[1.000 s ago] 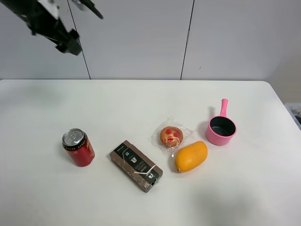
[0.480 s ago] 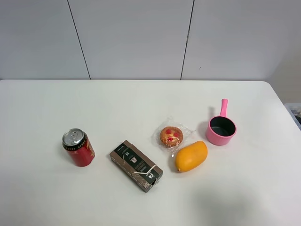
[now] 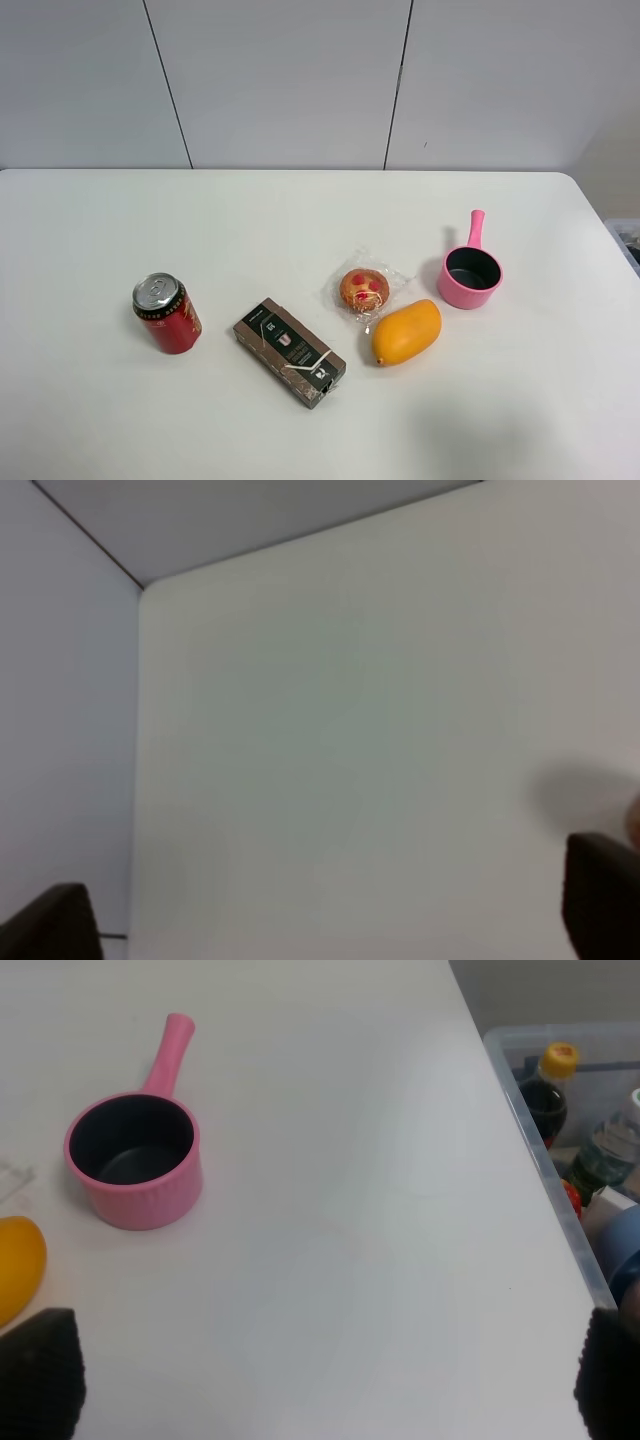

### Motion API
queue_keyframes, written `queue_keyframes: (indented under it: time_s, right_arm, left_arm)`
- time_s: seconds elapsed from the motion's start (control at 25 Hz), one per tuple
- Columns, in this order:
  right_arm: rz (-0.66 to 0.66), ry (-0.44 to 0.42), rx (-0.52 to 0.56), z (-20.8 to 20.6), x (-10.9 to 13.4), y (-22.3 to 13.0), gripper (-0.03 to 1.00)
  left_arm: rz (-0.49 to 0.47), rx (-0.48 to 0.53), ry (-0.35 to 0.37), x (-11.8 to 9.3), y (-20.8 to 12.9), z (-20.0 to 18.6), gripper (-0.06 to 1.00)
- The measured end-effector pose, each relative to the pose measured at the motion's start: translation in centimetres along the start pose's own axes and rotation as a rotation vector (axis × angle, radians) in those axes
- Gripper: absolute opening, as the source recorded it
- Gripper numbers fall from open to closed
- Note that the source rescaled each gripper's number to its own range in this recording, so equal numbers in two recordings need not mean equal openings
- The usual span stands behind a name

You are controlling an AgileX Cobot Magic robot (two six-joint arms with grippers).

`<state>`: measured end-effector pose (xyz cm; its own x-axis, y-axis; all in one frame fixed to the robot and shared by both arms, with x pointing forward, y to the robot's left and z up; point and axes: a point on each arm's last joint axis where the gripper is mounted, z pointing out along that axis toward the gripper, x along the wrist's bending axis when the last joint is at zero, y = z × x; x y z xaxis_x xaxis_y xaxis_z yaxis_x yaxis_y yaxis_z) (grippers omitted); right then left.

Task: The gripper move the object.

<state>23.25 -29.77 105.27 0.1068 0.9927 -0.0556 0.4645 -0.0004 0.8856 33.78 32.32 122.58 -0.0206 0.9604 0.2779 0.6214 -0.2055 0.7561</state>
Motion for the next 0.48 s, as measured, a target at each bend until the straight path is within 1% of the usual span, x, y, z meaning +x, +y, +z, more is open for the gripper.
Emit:
queue_keyframes:
  time_s: [0.16, 0.36, 0.48]
  right_arm:
    - [0.000, 0.000, 0.000, 0.0, 0.0, 0.0, 1.00]
    - [0.000, 0.000, 0.000, 0.0, 0.0, 0.0, 1.00]
    - [0.000, 0.000, 0.000, 0.0, 0.0, 0.0, 1.00]
  left_arm:
    - [-0.070, -0.065, 0.013, -1.2, -3.9, -1.4, 0.80]
    - [-0.101, -0.147, 0.029, -2.8, -8.7, -1.9, 0.80]
    - [-0.134, -0.187, 0.016, -3.9, -11.5, -2.0, 0.80]
